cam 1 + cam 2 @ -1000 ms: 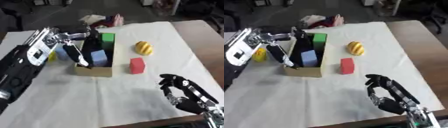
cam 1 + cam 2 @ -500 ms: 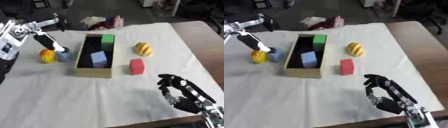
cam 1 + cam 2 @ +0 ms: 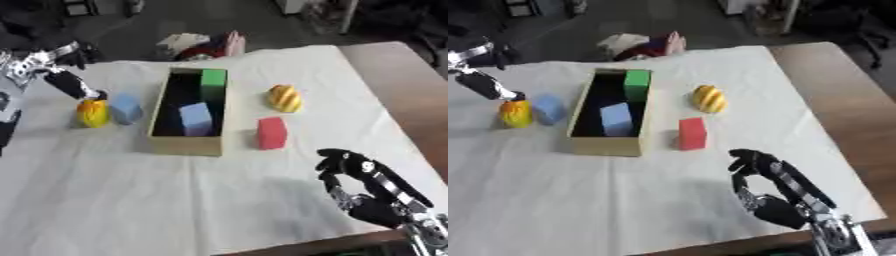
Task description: Pick up objects on the table and place them in the box.
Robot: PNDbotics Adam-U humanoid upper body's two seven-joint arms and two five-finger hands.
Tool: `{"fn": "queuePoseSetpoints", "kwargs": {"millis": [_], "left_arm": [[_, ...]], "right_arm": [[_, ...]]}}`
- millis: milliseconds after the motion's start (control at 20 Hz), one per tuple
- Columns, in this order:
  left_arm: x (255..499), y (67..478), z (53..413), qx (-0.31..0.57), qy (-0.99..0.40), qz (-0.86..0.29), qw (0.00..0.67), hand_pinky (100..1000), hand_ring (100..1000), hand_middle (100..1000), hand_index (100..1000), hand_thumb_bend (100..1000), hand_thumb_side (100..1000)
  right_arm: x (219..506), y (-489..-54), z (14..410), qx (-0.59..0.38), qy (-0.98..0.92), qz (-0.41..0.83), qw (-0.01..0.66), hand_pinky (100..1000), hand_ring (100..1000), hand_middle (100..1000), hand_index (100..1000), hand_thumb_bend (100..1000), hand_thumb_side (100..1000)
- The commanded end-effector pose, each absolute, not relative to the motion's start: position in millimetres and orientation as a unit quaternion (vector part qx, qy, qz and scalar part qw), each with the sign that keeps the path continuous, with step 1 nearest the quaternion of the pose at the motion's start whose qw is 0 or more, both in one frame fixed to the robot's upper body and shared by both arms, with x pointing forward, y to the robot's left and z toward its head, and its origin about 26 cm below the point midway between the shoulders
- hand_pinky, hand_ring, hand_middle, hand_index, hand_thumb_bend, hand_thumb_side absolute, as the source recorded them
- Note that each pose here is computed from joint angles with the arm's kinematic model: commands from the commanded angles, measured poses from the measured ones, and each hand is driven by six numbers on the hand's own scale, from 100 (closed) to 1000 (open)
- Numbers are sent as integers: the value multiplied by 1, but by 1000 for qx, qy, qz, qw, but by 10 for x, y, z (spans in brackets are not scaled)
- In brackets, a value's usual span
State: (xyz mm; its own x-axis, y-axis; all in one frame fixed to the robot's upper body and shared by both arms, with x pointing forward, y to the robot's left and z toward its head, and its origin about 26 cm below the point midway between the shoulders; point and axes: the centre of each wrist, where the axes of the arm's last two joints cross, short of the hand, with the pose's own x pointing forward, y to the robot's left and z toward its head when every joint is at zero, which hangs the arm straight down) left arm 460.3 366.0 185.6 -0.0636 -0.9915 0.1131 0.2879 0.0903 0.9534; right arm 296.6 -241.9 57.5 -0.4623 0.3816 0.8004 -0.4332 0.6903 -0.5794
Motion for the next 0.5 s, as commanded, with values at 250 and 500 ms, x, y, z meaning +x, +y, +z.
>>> {"fn": "queuePoseSetpoints", "kwargs": {"millis": [250,500], "left_arm": [[4584,3936,1828,415,-426,-552,584,742,670,683,807,484,109],[4564,3992,1659,424,-427,-536,592,730,652,666,797,469,100]], "right_arm": [[2978,-2452,640,11,-764,395,510,766,656,667,881,100,440],[2978,-2453,642,11,-765,394,510,766,657,667,881,100,440]]}}
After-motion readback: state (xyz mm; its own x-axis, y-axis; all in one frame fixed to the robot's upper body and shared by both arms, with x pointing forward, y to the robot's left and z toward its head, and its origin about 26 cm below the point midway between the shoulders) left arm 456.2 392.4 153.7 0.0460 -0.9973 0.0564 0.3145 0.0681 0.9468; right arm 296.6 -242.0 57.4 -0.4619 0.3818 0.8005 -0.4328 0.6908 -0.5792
